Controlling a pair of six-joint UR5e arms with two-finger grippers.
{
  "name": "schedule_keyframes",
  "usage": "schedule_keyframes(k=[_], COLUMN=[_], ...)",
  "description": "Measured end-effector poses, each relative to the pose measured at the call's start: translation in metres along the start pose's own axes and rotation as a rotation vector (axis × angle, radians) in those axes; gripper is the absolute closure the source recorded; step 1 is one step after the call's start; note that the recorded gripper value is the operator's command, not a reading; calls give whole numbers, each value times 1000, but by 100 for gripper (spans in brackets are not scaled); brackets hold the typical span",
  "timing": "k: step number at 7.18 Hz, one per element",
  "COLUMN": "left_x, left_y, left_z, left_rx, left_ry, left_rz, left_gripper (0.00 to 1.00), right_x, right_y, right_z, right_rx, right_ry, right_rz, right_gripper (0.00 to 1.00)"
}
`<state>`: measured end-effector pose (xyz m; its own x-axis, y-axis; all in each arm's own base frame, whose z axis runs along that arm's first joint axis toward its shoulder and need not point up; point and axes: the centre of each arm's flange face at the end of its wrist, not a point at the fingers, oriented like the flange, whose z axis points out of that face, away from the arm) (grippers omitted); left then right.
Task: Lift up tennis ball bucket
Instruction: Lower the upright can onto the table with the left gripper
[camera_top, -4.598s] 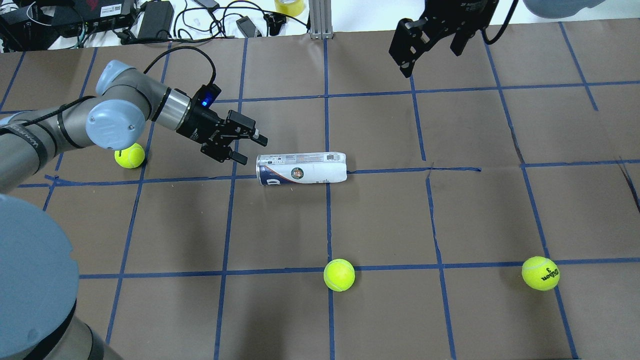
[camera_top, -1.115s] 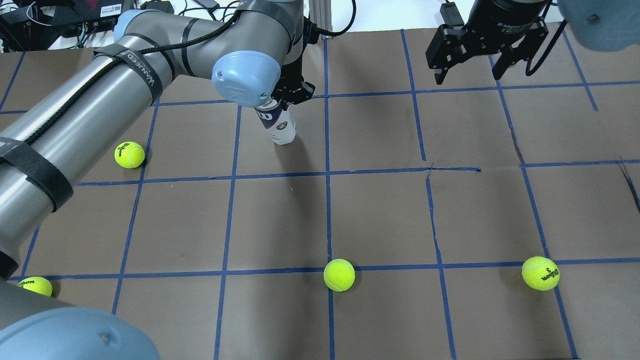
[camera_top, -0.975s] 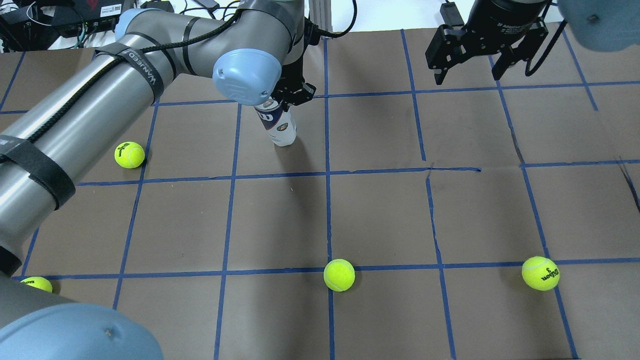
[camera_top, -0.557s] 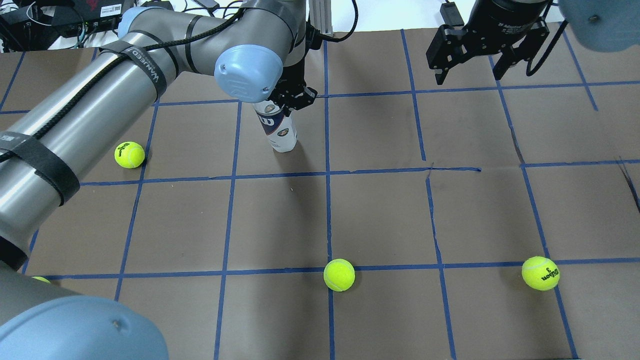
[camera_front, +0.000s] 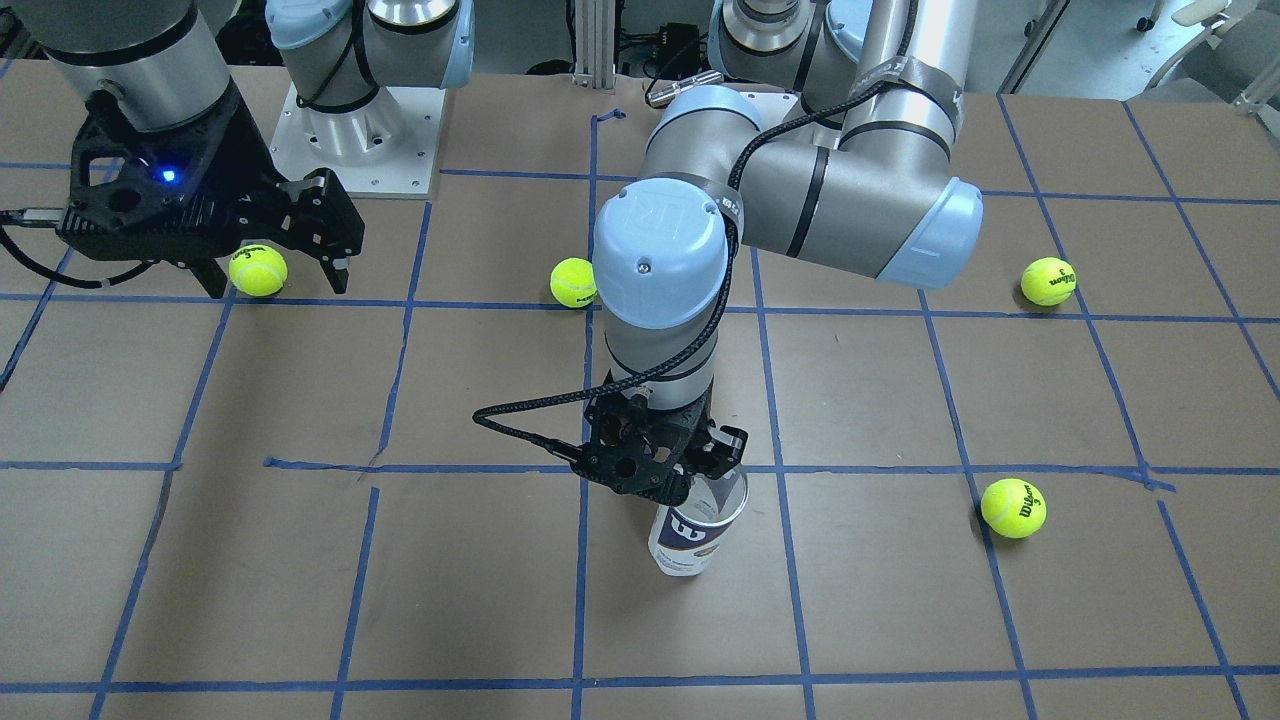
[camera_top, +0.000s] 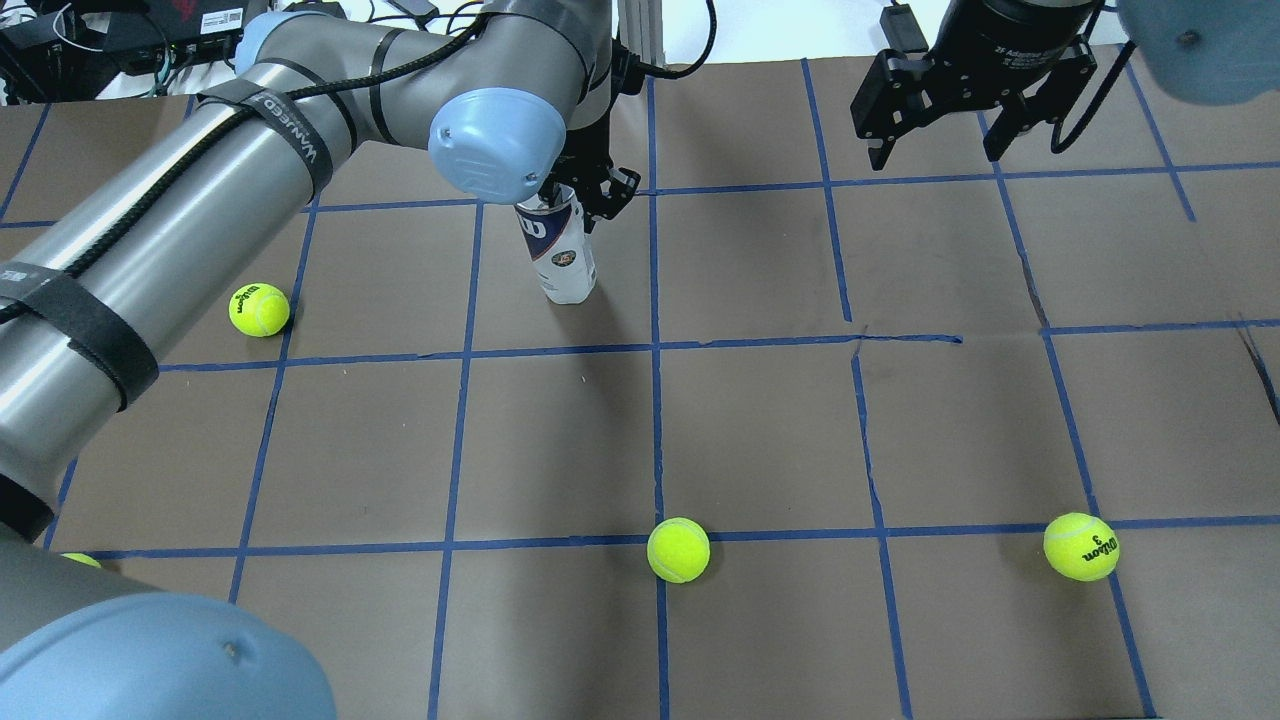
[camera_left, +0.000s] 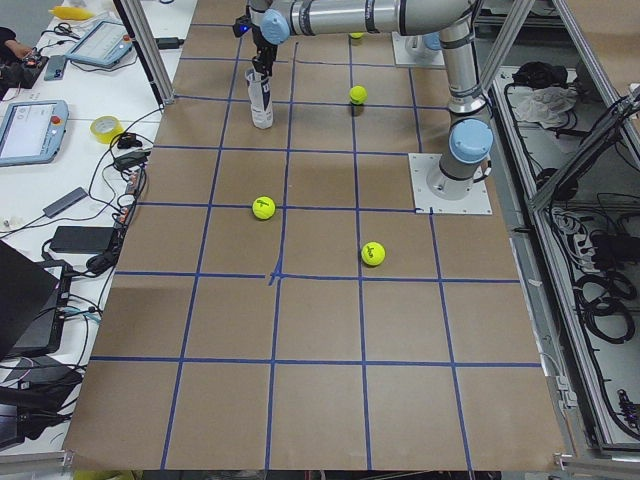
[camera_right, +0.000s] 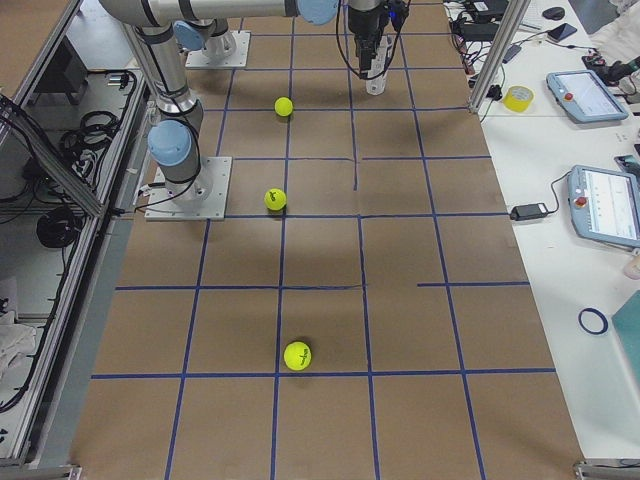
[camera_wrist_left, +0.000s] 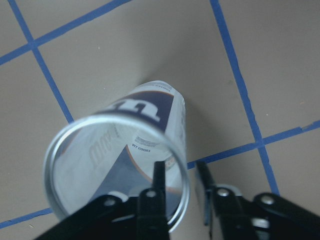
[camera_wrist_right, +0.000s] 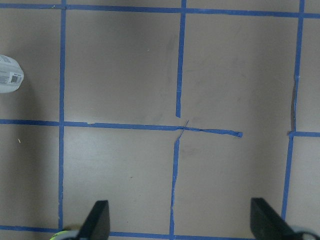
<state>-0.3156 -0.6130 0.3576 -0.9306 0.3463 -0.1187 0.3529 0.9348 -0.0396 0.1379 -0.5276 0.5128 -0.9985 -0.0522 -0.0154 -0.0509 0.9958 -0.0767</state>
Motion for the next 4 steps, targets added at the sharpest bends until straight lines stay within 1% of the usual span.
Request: schedule_keyframes(k=[2, 4], left_x=[-3, -4], left_y=[4, 27], left_z=[-49, -102], left_rx=[81, 146], left_ry=[-5, -10], left_rz=[-9, -13], left_gripper=[0, 0], right_x=[0, 0], right_y=[1, 2], right_z=[-1, -1], right_rx=[0, -8], right_ry=[0, -1], right_rz=[6, 9], right_gripper=[0, 0])
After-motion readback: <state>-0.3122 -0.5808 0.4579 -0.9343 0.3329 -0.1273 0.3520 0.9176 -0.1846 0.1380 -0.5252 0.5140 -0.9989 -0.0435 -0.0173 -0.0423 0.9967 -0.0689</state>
